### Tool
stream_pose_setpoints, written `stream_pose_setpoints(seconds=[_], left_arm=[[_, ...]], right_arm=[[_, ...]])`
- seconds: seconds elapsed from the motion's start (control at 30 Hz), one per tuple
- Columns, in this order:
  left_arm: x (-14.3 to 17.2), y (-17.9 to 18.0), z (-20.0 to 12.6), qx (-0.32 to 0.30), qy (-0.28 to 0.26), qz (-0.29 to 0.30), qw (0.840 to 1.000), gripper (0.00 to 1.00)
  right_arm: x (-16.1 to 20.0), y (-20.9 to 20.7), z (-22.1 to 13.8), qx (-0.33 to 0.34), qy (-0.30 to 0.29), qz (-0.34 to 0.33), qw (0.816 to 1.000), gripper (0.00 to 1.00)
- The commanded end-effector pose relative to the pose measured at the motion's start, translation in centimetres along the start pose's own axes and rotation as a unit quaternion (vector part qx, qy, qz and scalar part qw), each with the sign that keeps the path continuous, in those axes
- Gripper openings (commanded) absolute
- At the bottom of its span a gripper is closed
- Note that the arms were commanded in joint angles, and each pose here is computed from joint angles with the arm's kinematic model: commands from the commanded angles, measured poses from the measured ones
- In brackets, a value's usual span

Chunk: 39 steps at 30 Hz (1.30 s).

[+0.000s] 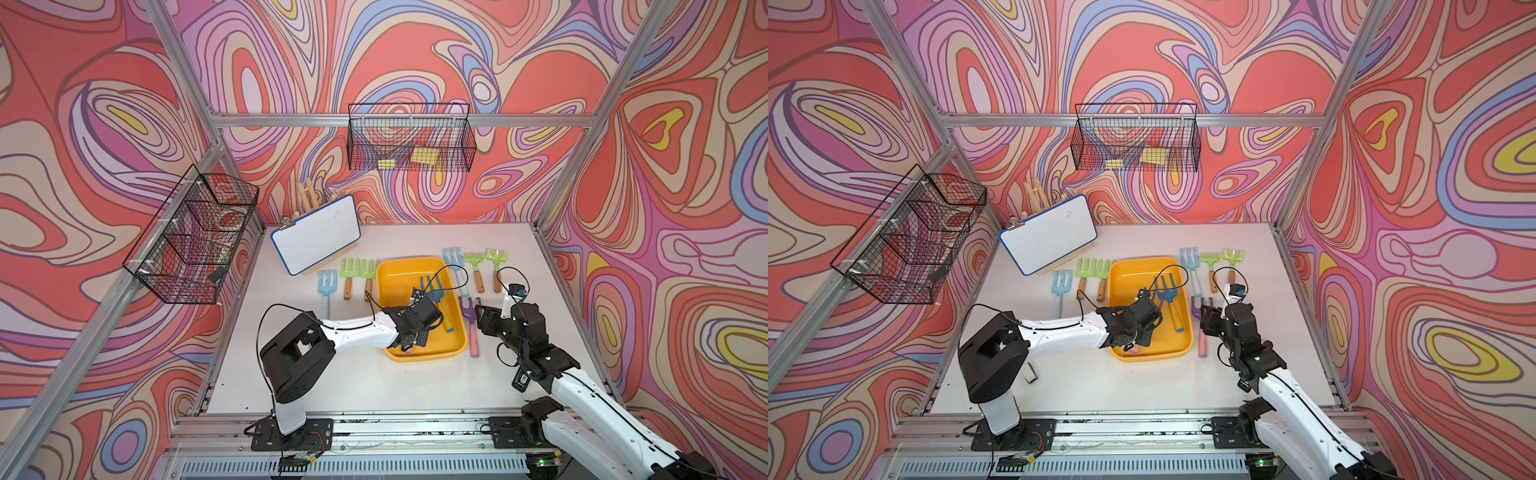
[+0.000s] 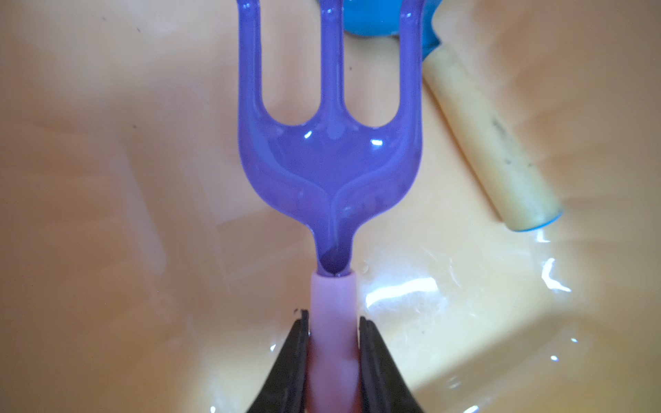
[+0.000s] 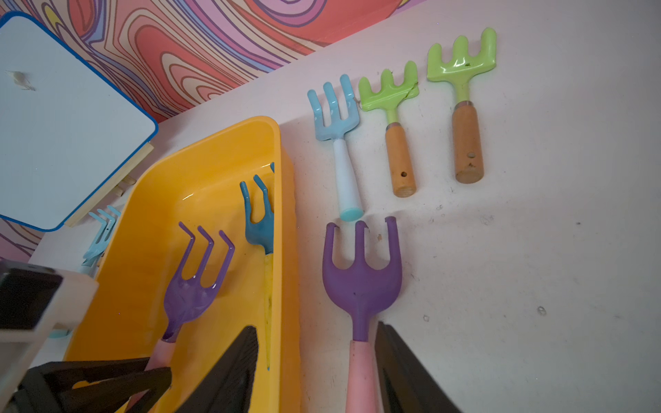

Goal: Take the hand rake out of the storage box
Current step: Pick up the rake from the storage box, then place the rake at the center of the board.

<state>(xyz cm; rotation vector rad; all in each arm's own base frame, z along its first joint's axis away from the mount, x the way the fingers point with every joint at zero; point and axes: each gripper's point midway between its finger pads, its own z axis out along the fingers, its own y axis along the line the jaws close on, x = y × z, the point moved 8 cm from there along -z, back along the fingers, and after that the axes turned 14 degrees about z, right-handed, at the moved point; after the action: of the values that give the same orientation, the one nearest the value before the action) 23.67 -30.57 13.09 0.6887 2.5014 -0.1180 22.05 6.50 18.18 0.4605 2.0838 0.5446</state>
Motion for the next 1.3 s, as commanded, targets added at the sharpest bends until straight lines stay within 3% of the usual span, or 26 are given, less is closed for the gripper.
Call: stream_pose_setpoints(seconds=[0.0,0.57,0.93,1.27], left_arm=[[-0.4,0.7,-1.9,-0.019,-0.022,0.009,1.0,0.19],[-1.7,3.2,-9.4,-0.048,-0.091,0.006,0.995,0.18],[0.8,6.5,-12.1,-0.117,-0.091,0.0,0.989,0.17],[3.6,9.4,-12.4,-0.122,-0.073,-0.036,0.989,0.17]], right_arm=[[-0.1,-0.1,0.1,0.0,-0.006,0.002,1.0,0.57],[-0.1,0.0,0.3,0.001,-0.002,0.0,1.0,0.56],[0.0,0.1,0.5,0.0,0.003,0.0,1.0,0.54],[0.0,0.1,0.7,-0.002,0.006,-0.001,1.0,0.54]])
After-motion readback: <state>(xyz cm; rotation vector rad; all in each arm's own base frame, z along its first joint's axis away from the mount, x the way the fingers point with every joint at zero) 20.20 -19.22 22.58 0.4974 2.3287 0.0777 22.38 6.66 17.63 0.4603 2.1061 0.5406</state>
